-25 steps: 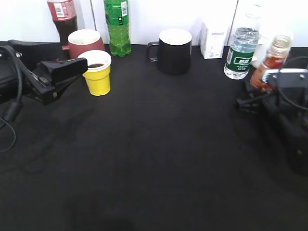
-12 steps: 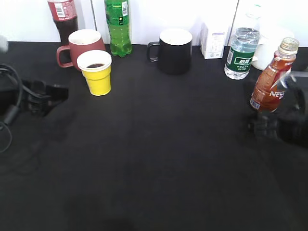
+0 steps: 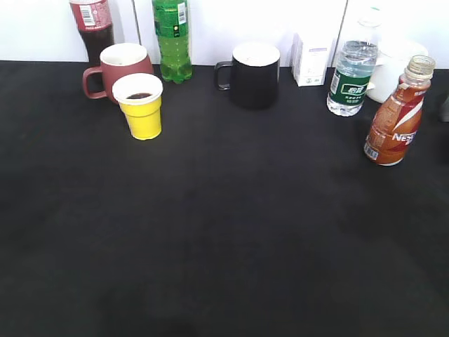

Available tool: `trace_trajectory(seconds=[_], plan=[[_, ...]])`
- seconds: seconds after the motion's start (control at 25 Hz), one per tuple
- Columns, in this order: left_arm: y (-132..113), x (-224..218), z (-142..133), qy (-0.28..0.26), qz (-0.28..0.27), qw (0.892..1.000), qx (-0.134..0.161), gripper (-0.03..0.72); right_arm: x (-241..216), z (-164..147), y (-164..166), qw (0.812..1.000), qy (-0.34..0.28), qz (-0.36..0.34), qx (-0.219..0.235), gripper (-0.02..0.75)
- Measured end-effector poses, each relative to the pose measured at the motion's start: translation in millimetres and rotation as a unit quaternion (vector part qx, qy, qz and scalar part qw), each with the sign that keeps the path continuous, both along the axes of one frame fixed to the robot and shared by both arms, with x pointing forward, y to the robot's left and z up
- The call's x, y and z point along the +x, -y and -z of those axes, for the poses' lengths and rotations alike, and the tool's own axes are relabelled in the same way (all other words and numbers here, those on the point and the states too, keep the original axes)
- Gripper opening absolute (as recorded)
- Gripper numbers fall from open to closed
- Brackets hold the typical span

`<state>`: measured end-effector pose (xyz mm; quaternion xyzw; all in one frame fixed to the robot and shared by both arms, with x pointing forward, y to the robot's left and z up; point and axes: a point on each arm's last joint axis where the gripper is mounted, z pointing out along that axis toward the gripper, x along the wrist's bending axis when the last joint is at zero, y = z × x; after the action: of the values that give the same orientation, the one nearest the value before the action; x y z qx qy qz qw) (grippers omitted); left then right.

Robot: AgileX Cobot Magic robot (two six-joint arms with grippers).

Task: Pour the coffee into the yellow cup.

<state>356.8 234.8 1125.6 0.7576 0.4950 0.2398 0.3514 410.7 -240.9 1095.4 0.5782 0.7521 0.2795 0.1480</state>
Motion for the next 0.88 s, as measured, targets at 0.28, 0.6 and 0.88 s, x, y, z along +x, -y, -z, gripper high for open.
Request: trace_trajectory(seconds=[0.28, 0.6, 0.88], plan=[[-73.3, -110.4, 46.1, 0.04, 0.04, 0.997, -0.054, 0.452, -153.6, 0.9, 44.8, 0.991, 0.132, -0.011, 0.02, 0.591], [-77.6, -118.9, 67.5, 0.096, 0.068, 0.991, -0.063, 0.445, -182.1, 40.7, 62.7, 0.973, 0.228, 0.023, 0.004, 0.591], [-77.3, -118.8, 67.0, 0.099, 0.069, 0.991, -0.066, 0.435, -176.8, 41.7, 63.2, 0.969, 0.242, 0.046, 0.018, 0.591]])
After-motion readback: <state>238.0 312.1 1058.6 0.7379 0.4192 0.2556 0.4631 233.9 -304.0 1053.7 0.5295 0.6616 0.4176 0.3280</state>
